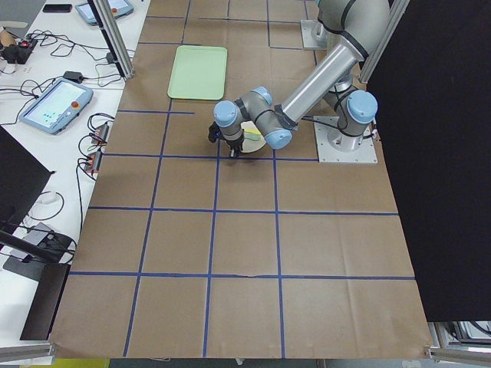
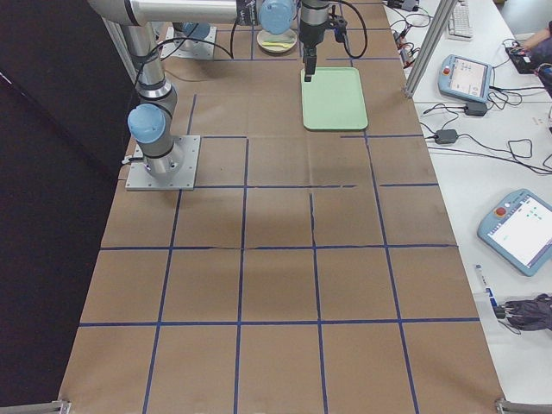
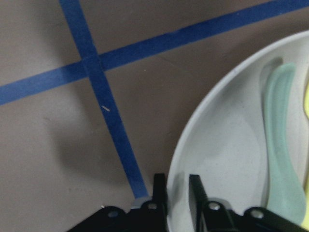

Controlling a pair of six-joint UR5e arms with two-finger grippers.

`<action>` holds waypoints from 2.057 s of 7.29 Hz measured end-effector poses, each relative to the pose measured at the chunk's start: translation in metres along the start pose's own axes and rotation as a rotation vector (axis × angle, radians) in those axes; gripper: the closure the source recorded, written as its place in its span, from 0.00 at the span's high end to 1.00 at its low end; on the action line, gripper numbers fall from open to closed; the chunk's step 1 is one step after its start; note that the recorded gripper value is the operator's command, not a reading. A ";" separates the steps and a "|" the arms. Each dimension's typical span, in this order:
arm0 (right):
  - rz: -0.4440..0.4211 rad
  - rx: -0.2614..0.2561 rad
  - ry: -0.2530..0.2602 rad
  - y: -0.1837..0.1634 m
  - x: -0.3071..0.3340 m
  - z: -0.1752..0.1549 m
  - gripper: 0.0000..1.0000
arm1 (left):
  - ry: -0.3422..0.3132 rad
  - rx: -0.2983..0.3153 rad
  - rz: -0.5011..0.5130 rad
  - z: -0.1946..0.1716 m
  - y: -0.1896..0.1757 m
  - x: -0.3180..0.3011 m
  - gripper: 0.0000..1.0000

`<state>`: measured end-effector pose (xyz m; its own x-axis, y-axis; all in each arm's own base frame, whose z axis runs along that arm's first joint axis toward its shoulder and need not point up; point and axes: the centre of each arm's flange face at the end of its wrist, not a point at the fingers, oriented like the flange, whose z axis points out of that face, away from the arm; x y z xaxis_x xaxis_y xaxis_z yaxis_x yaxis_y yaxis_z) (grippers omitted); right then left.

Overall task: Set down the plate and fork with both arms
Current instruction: 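Lower the left gripper and grasp the white plate's rim, then carry the plate with the left gripper onto the green tray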

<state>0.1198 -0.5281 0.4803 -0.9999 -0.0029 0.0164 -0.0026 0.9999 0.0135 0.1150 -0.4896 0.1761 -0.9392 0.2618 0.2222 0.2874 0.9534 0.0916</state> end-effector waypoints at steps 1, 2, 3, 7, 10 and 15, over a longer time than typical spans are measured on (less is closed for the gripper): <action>0.000 0.000 0.000 0.000 0.000 0.000 1.00 | 0.001 0.005 -0.009 -0.001 0.002 -0.004 0.10; 0.000 0.000 0.000 0.000 0.000 0.000 1.00 | 0.005 0.011 -0.027 -0.003 0.006 -0.011 0.09; 0.000 0.000 0.000 0.000 0.000 0.000 1.00 | 0.006 0.015 -0.042 -0.005 0.010 -0.018 0.06; 0.000 0.000 0.000 0.000 0.000 0.000 1.00 | 0.046 0.066 -0.092 -0.027 0.014 -0.007 0.00; 0.000 0.000 0.000 0.000 0.000 0.000 1.00 | 0.130 0.120 -0.176 -0.046 0.009 0.024 0.00; 0.000 -0.001 0.000 0.000 0.000 0.000 1.00 | 0.133 0.130 -0.209 -0.066 -0.095 0.137 0.00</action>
<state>0.1195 -0.5284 0.4799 -0.9999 -0.0026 0.0164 -0.0024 0.9999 0.0142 -0.0283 -0.5546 0.2621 -0.9402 0.0432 0.3378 0.0549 0.9982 0.0252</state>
